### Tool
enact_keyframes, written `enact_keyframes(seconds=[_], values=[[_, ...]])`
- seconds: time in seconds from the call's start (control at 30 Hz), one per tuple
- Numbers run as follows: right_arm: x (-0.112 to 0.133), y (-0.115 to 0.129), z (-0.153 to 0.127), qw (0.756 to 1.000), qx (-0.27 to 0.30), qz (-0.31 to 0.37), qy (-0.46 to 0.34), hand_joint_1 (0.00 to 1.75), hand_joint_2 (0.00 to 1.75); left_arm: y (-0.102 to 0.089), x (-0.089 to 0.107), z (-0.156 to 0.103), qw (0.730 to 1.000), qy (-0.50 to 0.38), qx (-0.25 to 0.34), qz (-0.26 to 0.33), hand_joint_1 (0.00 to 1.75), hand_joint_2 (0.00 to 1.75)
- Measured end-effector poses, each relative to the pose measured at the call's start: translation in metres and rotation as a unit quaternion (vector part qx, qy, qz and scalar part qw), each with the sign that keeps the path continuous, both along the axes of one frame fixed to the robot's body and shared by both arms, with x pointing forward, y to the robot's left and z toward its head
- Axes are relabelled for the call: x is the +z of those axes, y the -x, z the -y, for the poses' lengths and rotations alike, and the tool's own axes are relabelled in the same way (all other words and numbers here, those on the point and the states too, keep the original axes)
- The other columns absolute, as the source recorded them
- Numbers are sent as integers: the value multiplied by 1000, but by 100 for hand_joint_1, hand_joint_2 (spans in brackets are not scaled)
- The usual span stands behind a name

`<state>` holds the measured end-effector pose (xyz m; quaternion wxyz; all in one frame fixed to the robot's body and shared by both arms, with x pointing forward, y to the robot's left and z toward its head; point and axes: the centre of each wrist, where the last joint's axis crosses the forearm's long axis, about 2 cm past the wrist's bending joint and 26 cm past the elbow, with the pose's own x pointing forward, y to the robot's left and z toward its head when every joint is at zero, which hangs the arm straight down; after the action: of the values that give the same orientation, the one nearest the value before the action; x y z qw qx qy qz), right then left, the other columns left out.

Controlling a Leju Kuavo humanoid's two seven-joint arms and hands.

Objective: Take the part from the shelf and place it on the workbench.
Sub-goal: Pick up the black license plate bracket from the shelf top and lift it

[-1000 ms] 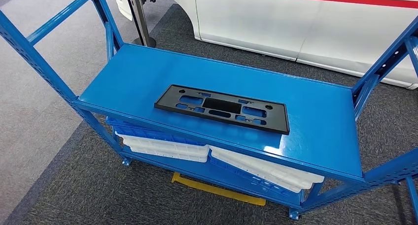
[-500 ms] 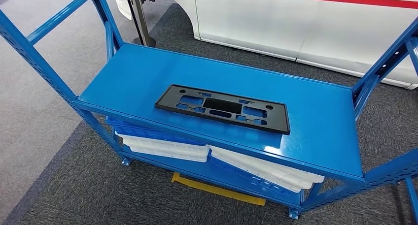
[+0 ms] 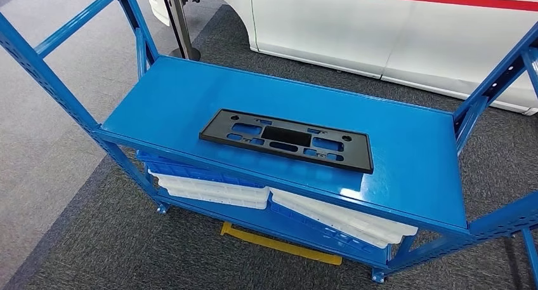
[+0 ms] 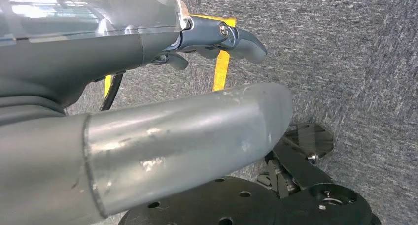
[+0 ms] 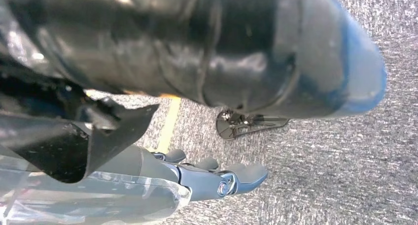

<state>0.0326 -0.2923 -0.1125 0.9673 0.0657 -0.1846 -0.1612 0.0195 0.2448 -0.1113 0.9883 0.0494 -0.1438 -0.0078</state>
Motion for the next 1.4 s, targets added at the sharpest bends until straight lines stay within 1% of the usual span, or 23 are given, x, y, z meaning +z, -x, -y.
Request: enact_keyframes(seconds=[0.17, 0.2, 0.23, 0.3, 0.33, 0.37, 0.43, 0.8, 0.83, 0.87, 0.93, 0.97, 1.0, 1.4], values=[[0, 0, 1, 1000, 0, -1, 3, 0, 0, 0, 0, 0, 1000, 0, 0, 0, 0, 0], [0, 0, 1, 1000, 0, -1, 4, 22, 0, 0, 0, 0, 1000, 0, 0, 0, 12, 0], [0, 0, 1, 1000, 0, -2, 5, 57, 0, 0, 0, 0, 1000, 0, 0, 0, 56, 0], [0, 0, 1, 1000, 1, -5, 6, 133, 0, 0, 0, 0, 1000, 1, 0, 1, 143, 0], [0, 0, 1, 1000, 1, -7, 6, 147, 0, 0, 0, 0, 1000, 3, 1, 2, 175, 0], [0, 0, 1, 1000, 2, -8, 4, 149, 0, 0, 0, 0, 1000, 5, 2, 4, 175, 0], [0, 0, 1, 1000, 2, -10, 1, 145, 0, 0, 0, 0, 1000, 9, 4, 8, 175, 0], [0, 1, 1, 1000, 1, -12, -1, 151, 0, 0, 0, 0, 1000, 8, 2, 18, 175, 0], [0, 1, 1, 1000, 1, -12, -1, 147, 0, 0, 0, 0, 1000, 8, 2, 18, 157, 0], [0, 1, 1, 1000, 1, -12, -1, 116, 0, 0, 0, 0, 1000, 8, 2, 18, 113, 0], [0, 1, 1, 1000, 1, -11, -1, 40, 0, 0, 0, 0, 1000, 6, 1, 18, 26, 0], [0, 1, 1, 1000, 1, -10, -1, 6, 0, 0, 0, 0, 1000, 5, 0, 17, 0, 0], [0, 1, 1, 1000, 1, -10, -2, 0, 0, 0, 0, 0, 1000, 3, 0, 15, 0, 0], [0, 1, 1, 1000, -9, 0, -9, 0, 0, -1, 0, 0, 1000, -3, -2, 2, 0, 0]])
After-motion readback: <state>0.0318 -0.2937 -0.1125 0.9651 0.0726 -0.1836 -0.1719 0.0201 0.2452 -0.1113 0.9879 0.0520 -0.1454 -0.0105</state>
